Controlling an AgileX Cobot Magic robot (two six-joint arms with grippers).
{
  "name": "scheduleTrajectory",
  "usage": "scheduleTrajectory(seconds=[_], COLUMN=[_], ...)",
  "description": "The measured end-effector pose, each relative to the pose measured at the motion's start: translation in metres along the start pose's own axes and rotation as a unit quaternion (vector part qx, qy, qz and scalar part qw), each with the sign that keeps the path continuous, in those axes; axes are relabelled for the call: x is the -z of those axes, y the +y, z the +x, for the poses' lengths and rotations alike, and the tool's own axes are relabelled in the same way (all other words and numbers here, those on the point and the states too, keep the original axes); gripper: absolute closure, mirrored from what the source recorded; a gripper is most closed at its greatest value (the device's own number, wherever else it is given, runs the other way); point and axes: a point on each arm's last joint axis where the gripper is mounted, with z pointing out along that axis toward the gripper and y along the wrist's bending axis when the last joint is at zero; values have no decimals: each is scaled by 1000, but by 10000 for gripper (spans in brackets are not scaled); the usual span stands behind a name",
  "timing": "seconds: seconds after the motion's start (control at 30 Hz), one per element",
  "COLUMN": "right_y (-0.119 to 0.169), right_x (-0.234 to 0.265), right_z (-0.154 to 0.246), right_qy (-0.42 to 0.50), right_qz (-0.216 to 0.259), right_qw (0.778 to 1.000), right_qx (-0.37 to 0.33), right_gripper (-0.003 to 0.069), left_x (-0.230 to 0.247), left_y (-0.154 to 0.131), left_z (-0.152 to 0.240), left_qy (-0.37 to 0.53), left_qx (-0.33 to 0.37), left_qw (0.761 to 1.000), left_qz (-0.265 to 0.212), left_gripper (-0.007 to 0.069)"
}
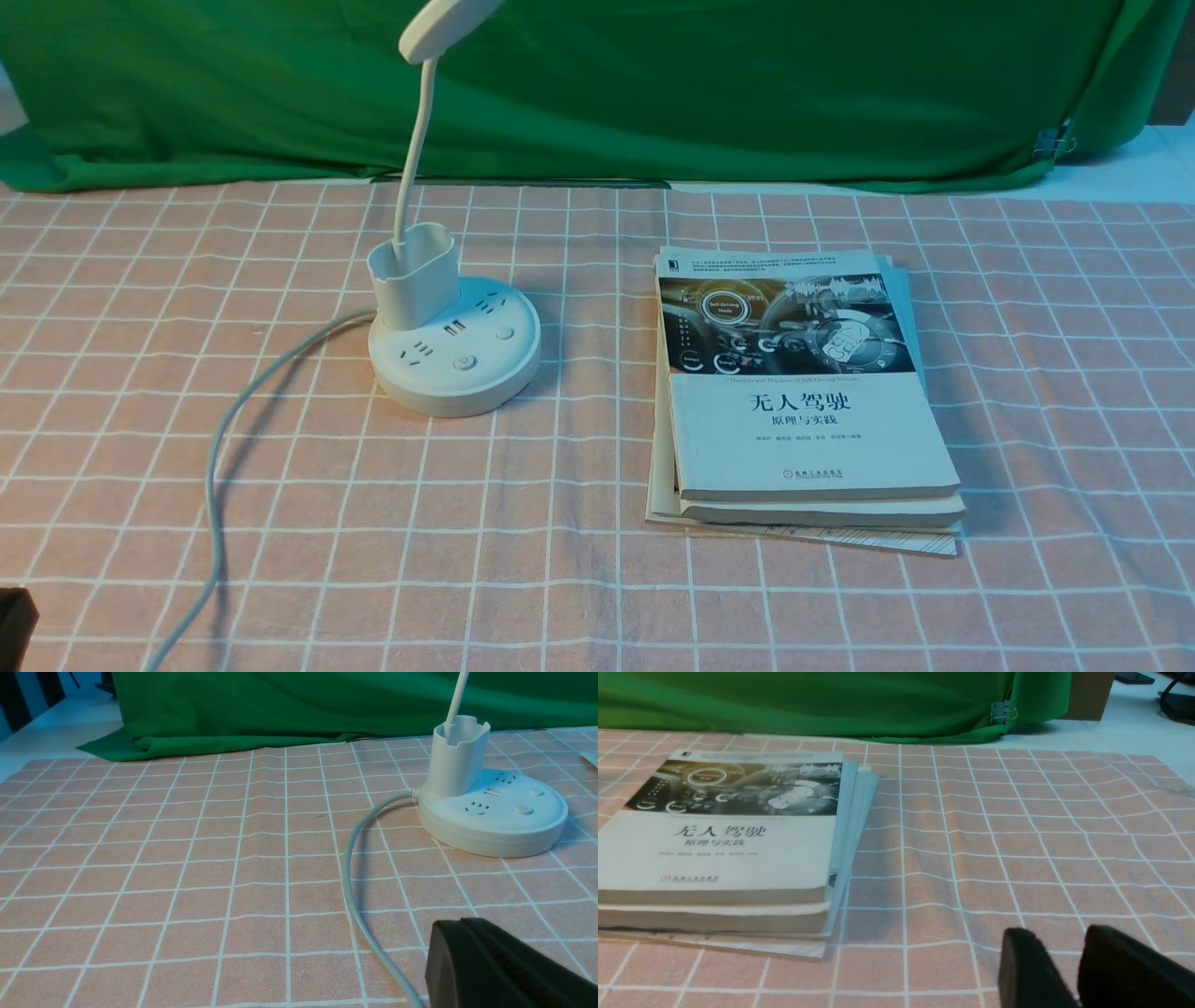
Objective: Turn on the table lamp on the pink coffee tablecloth with your hand.
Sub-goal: 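Press the power button on the lamp base to turn the lamp on with the left gripper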
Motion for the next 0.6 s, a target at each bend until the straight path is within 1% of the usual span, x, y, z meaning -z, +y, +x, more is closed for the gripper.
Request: scheduleTrajectory(seconds=[0.1, 0.17, 0.2, 0.23, 0.27, 0.3, 0.33, 0.37, 0.4, 0.43, 0.5, 0.53, 0.57, 0.6], right_y=[0, 0, 0, 0, 0, 0, 0, 0, 0, 0, 0, 0, 0, 0], right_x=[0, 0, 0, 0, 0, 0, 0, 0, 0, 0, 0, 0, 0, 0], right_z=[0, 0, 0, 0, 0, 0, 0, 0, 0, 0, 0, 0, 0, 0], right_qy=[0, 0, 0, 0, 0, 0, 0, 0, 0, 0, 0, 0, 0, 0], right_qz=[0, 0, 0, 0, 0, 0, 0, 0, 0, 0, 0, 0, 0, 0], right_qw=[1000, 1000, 1000, 1000, 1000, 1000, 1000, 1000, 1000, 1000, 1000, 1000, 1000, 1000], right_qx=[0, 0, 0, 0, 0, 0, 0, 0, 0, 0, 0, 0, 0, 0], right_gripper=[421, 421, 421, 421, 421, 421, 421, 421, 421, 421, 421, 421, 421, 421], left_x=[0, 1, 2, 2, 4, 6, 8, 10, 11, 14, 16, 20, 20, 25], left_y=[0, 1, 1, 2, 2, 2, 2, 1, 1, 0, -1, -3, -3, -5], left_z=[-5, -12, -17, -20, -27, -31, -36, -42, -43, -49, -52, -57, -57, -62], left_qy=[-26, -68, -89, -113, -150, -169, -204, -237, -242, -278, -301, -329, -333, -368], left_qx=[0, 0, 7, -2, -10, -13, -29, -43, -46, -64, -74, -89, -91, -102], left_qw=[1000, 998, 993, 994, 989, 985, 978, 970, 969, 958, 951, 940, 939, 924], left_qz=[-2, -5, -82, -9, -12, -25, -17, -18, -18, -18, -18, -16, -16, -12], left_gripper=[624, 624, 624, 624, 624, 624, 624, 624, 624, 624, 624, 624, 624, 624])
